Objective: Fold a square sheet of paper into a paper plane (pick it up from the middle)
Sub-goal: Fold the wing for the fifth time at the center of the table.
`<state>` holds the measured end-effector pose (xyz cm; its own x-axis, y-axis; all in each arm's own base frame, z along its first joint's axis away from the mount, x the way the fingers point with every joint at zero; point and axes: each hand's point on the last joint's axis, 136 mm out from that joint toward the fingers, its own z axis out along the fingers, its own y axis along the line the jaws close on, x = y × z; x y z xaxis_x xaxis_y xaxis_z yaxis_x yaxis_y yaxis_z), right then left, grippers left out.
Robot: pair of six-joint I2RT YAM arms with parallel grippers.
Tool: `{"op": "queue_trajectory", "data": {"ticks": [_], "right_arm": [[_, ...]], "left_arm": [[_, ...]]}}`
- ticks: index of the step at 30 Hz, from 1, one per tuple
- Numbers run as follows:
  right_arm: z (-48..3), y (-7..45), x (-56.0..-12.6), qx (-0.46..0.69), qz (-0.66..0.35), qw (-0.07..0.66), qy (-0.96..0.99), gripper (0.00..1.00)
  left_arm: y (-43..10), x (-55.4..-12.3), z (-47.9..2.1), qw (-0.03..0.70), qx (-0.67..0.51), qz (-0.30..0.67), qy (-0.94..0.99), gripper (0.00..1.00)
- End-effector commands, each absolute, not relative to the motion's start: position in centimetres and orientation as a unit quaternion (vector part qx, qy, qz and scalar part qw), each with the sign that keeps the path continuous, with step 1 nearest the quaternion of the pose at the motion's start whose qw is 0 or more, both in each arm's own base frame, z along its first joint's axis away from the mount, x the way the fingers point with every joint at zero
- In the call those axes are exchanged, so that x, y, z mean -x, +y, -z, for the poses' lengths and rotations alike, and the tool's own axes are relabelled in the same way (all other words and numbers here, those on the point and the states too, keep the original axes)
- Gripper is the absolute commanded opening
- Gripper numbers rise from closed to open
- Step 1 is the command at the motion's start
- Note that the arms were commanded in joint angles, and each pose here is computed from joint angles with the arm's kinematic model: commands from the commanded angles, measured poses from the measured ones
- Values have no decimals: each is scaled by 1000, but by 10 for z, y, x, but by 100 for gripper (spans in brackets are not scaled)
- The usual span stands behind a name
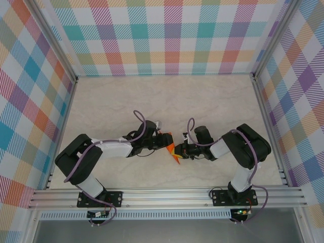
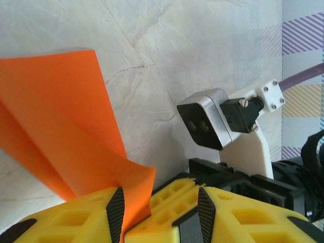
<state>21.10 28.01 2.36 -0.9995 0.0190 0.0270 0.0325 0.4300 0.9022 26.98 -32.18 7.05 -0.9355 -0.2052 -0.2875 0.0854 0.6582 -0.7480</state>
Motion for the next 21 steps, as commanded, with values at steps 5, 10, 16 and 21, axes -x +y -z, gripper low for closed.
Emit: {"op": "queue_trajectory", "data": {"ticks": [5,10,16,21], "right_arm": [[-25,280,-215,19,530,1,-848,9],[-20,274,-212,21,512,1,-859,14],[-10,268,-211,28,489,1,-872,19],[-7,267,-211,39,487,2,-872,7]], "left_arm": [[-337,-279,-64,185,20,419,889,45],[-336,-282,-60,195,24,416,888,45],[-336,-284,-57,197,21,411,890,45],[-337,-283,-62,198,18,416,887,45]]}}
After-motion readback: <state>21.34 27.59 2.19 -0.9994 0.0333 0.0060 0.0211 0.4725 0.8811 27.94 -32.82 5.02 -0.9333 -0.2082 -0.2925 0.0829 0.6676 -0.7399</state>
